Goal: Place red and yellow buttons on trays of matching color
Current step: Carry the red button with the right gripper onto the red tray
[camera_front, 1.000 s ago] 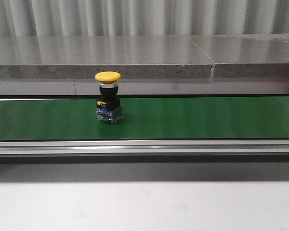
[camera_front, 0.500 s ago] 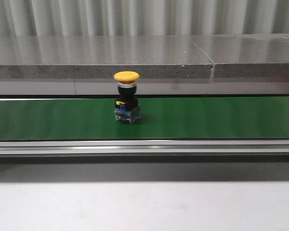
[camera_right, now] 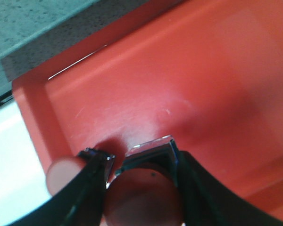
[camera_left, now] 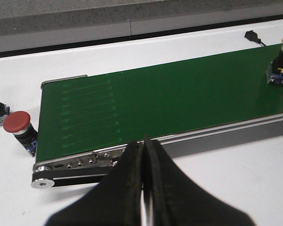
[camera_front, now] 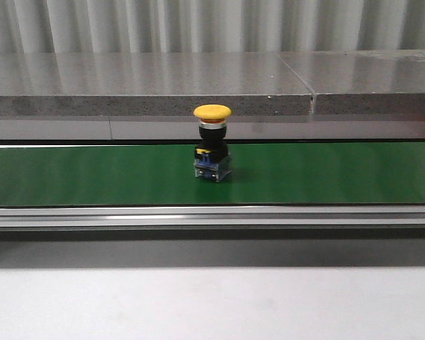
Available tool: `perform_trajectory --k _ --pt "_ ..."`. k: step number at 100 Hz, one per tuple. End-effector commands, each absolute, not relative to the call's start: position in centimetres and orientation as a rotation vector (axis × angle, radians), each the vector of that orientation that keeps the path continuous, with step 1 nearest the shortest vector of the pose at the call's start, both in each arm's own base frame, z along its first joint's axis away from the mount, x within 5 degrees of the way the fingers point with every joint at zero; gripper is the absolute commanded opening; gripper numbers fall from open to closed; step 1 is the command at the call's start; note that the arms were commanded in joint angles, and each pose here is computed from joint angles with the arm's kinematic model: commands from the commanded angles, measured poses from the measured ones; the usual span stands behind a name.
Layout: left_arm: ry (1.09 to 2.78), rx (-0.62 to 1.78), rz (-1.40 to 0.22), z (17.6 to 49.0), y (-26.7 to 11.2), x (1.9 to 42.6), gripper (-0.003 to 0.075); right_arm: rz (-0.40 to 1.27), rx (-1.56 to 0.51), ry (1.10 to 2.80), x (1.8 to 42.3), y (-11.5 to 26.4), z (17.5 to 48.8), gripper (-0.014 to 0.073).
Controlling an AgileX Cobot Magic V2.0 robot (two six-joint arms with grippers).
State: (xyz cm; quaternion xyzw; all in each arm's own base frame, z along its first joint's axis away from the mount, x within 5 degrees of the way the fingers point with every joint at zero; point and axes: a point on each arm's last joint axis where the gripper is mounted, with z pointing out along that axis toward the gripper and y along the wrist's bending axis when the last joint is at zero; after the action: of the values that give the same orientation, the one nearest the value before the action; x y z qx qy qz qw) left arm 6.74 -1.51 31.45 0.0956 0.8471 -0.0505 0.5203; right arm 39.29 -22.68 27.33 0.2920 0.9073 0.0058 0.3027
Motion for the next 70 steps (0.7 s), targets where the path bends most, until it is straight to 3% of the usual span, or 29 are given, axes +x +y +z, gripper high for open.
perform_trajectory --k 1,47,52,62,70 --pt "1.946 0.211 -0.141 32.8 -1.6 7.0 -0.002 -0.027 0.75 2.248 39.4 -23.2 30.4 0.0109" --pt "1.944 0.211 -0.141 32.8 -1.6 7.0 -0.002 0.07 0.836 2.267 41.6 -24.1 25.1 0.0129" --pt "1.944 0.211 -0.141 32.8 -1.6 7.0 -0.002 0.072 0.835 2.269 41.6 -24.1 25.0 0.019" --pt "1.944 0.211 -0.141 32.8 -1.6 7.0 -0.002 0.07 0.834 2.266 41.6 -24.1 25.2 0.042" --pt "1.944 0.211 -0.141 32.8 -1.6 7.0 -0.002 0.068 0.831 2.259 41.6 -24.1 25.5 0.0533"
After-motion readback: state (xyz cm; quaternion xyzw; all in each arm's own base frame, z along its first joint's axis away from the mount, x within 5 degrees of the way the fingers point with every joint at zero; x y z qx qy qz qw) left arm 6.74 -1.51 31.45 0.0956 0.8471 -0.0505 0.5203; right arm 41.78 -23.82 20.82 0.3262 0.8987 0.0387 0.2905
